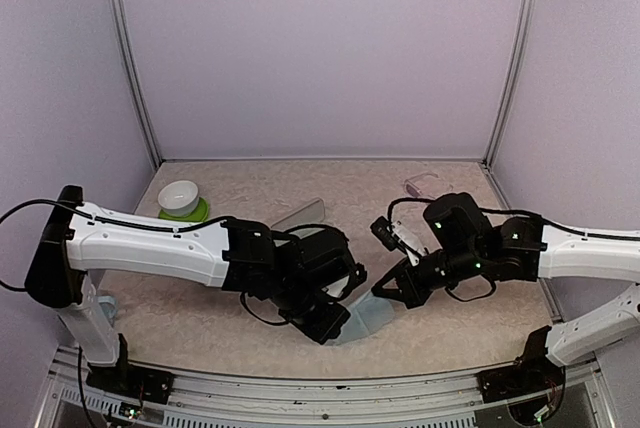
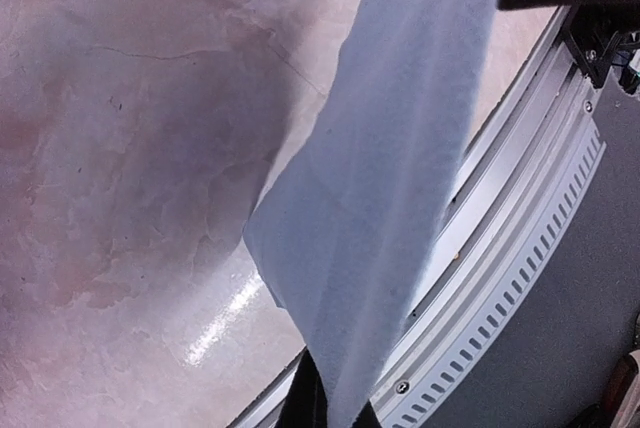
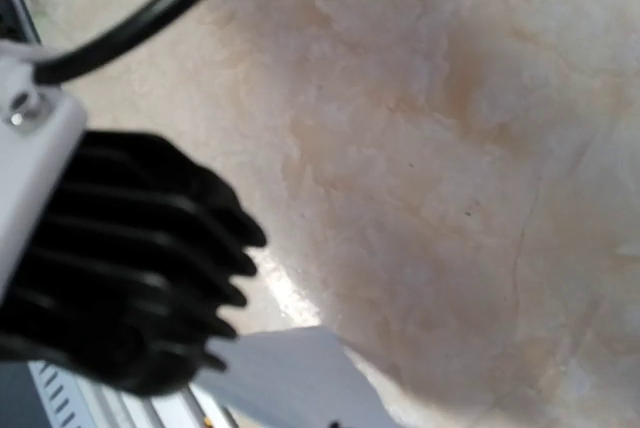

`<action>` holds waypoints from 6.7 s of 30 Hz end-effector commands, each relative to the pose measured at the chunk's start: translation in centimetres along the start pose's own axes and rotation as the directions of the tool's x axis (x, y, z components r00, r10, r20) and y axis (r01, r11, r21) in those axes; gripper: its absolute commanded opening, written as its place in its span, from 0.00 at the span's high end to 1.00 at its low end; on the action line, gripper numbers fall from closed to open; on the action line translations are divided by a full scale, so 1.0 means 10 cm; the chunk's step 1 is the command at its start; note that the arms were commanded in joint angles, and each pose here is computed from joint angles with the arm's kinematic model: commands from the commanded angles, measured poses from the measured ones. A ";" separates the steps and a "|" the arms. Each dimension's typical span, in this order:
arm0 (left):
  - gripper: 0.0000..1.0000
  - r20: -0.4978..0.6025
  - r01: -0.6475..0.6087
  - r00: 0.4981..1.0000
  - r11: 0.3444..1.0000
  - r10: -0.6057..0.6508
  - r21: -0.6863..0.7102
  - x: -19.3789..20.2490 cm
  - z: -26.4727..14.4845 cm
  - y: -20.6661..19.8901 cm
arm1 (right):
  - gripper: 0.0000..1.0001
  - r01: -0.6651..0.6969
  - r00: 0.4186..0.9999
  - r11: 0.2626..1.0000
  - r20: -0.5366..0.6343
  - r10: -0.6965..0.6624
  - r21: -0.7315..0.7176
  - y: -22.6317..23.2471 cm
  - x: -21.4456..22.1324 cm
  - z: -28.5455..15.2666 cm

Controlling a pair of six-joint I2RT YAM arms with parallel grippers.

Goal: Organize the sunglasses
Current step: Fold the glasses cleaning cloth at the center of the board, then pick up the folded cleaning cloth from the center of the board.

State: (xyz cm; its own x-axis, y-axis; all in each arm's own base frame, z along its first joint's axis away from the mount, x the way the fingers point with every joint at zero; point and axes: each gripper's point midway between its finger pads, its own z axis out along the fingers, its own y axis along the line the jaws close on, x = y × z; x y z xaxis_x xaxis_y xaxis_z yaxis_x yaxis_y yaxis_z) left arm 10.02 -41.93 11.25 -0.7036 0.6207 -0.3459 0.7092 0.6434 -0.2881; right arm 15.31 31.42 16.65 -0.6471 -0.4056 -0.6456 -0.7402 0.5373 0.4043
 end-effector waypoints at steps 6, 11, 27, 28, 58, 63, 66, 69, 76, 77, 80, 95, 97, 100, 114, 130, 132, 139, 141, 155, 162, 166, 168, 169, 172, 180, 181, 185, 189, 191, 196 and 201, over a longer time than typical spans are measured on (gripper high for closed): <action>1.00 -0.075 -0.001 0.997 1.000 0.001 0.004 -0.02 0.10 0.26 | 1.00 -0.039 0.999 0.995 -0.024 0.041 0.091 -0.17 0.01 0.19; 1.00 -0.050 0.023 0.998 0.999 -0.024 -0.029 -0.19 0.05 0.56 | 1.00 -0.010 1.000 0.990 -0.012 0.012 0.140 -0.26 -0.09 0.29; 1.00 0.063 -0.020 0.998 0.987 0.031 -0.162 -0.97 -0.19 1.44 | 1.00 0.112 0.986 0.956 0.089 -0.141 0.270 -0.89 -0.92 0.41; 1.00 0.062 -0.029 0.997 0.984 0.040 -0.176 -1.01 -0.19 1.48 | 1.00 0.112 0.985 0.955 0.093 -0.142 0.276 -0.94 -0.96 0.41; 1.00 -0.269 -0.252 0.931 0.968 0.245 0.007 -0.02 0.47 0.81 | 1.00 -0.044 0.997 0.995 -0.067 0.050 0.091 -0.86 0.25 0.46; 1.00 -0.263 -0.227 0.935 0.972 0.237 0.069 0.05 0.56 0.70 | 1.00 -0.057 0.995 0.994 -0.081 0.064 0.090 -0.86 0.34 0.47; 1.00 -0.265 -0.214 0.935 0.971 0.236 0.110 0.06 0.62 0.66 | 1.00 -0.061 0.993 0.992 -0.097 0.072 0.111 -0.91 0.37 0.50; 1.00 -0.281 -0.210 0.930 0.970 0.236 0.122 0.07 0.67 0.68 | 1.00 -0.060 0.991 0.991 -0.114 0.074 0.123 -0.94 0.39 0.53; 1.00 -0.282 -0.205 0.931 0.971 0.233 0.124 0.01 0.68 0.82 | 1.00 -0.058 0.990 0.990 -0.123 0.074 0.132 -0.97 0.36 0.59; 1.00 -0.287 -0.208 0.929 0.971 0.234 0.118 0.01 0.68 0.86 | 1.00 -0.058 0.989 0.989 -0.125 0.075 0.134 -0.98 0.36 0.60; 1.00 -0.296 -0.210 0.926 0.972 0.233 0.108 -0.01 0.69 0.95 | 1.00 -0.062 0.988 0.987 -0.129 0.081 0.145 -1.01 0.35 0.63; 1.00 -0.312 -0.213 0.923 0.974 0.225 0.071 -0.08 0.73 1.19 | 1.00 -0.050 0.983 0.963 -0.158 0.095 0.266 -1.27 0.38 0.73; 1.00 -0.314 -0.213 0.923 0.975 0.224 0.069 -0.09 0.75 1.20 | 1.00 -0.045 0.983 0.956 -0.157 0.094 0.288 -1.31 0.37 0.72; 1.00 -0.316 -0.214 0.921 0.974 0.225 0.070 -0.10 0.77 1.21 | 1.00 -0.035 0.983 0.953 -0.163 0.088 0.302 -1.34 0.38 0.72; 1.00 -0.381 -0.208 0.902 0.978 0.204 0.031 0.00 0.80 1.31 | 1.00 -0.017 0.981 0.954 -0.180 0.074 0.301 -1.37 0.41 0.77; 0.94 -0.380 -0.165 0.912 0.986 0.156 0.008 -0.02 0.76 1.34 | 1.00 0.005 0.979 0.954 -0.196 0.056 0.300 -1.41 0.40 0.85; 0.91 -0.381 -0.161 0.912 0.987 0.152 0.008 -0.02 0.75 1.34 | 1.00 0.006 0.979 0.954 -0.198 0.056 0.300 -1.41 0.41 0.86; 0.90 -0.370 -0.148 0.918 0.989 0.144 0.016 -0.04 0.71 1.31 | 1.00 0.008 0.979 0.954 -0.195 0.054 0.301 -1.42 0.40 0.87; 0.90 -0.363 -0.149 0.921 0.989 0.142 0.009 -0.06 0.70 1.32 | 1.00 0.011 0.980 0.958 -0.193 0.047 0.287 -1.39 0.38 0.88; 0.78 -0.132 0.024 0.991 0.999 -0.018 0.046 -0.42 0.30 1.40 | 0.93 0.049 0.984 0.984 -0.177 -0.018 0.172 -1.19 0.28 0.92; 0.78 -0.055 0.079 0.996 0.993 -0.075 0.085 -0.51 0.26 1.36 | 0.73 0.052 0.985 0.982 -0.170 -0.021 0.183 -1.19 0.24 0.88; 0.79 -0.016 0.109 0.994 0.990 -0.108 0.095 -0.65 0.27 1.33 | 0.67 0.053 0.987 0.974 -0.163 -0.017 0.222 -1.22 0.21 0.80; 0.81 -0.005 0.118 0.993 0.988 -0.118 0.099 -0.71 0.31 1.30 | 0.65 0.049 0.987 0.968 -0.158 -0.010 0.244 -1.24 0.21 0.75; 0.81 -0.001 0.120 0.993 0.988 -0.121 0.099 -0.74 0.34 1.29 | 0.64 0.048 0.988 0.966 -0.155 -0.008 0.254 -1.25 0.22 0.72; 0.81 -0.006 0.140 0.990 0.986 -0.140 0.086 -0.76 0.45 1.29 | 0.60 0.040 0.990 0.957 -0.138 0.000 0.287 -1.28 0.20 0.63; 0.82 -0.030 0.143 0.989 0.989 -0.142 0.045 -0.79 0.65 1.28 | 0.58 -0.012 0.993 0.953 -0.107 0.046 0.303 -1.26 0.29 0.49; 0.82 -0.034 0.147 0.989 0.989 -0.146 0.027 -0.78 0.66 1.32 | 0.58 -0.019 0.993 0.953 -0.105 0.053 0.302 -1.25 0.30 0.48; 0.82 -0.036 0.147 0.988 0.989 -0.147 -0.016 -0.74 0.66 1.38 | 0.59 -0.043 0.993 0.954 -0.093 0.074 0.297 -1.23 0.32 0.47; 0.82 -0.046 0.138 0.989 0.990 -0.139 -0.033 -0.68 0.68 1.39 | 0.59 -0.055 0.992 0.953 -0.094 0.087 0.297 -1.24 0.34 0.48; 0.82 -0.052 0.134 0.989 0.991 -0.135 -0.032 -0.65 0.70 1.38 | 0.59 -0.056 0.992 0.954 -0.095 0.088 0.295 -1.24 0.34 0.48; 0.82 -0.050 0.123 0.991 0.992 -0.124 -0.022 -0.65 0.73 1.31 | 0.59 -0.057 0.991 0.954 -0.101 0.091 0.296 -1.24 0.36 0.49; 0.81 -0.064 0.130 0.989 0.991 -0.133 -0.040 -0.61 0.78 1.33 | 0.59 -0.062 0.990 0.953 -0.107 0.098 0.296 -1.25 0.39 0.50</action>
State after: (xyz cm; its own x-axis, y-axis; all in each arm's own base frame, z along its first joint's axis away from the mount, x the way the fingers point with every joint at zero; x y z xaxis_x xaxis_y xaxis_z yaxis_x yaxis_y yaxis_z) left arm 24.30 -40.82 3.54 -0.7878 0.5550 -0.2672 0.6157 0.7221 -0.3154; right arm 23.18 27.19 5.96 -0.7215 -0.4379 -0.5363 -0.6227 0.7490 0.2262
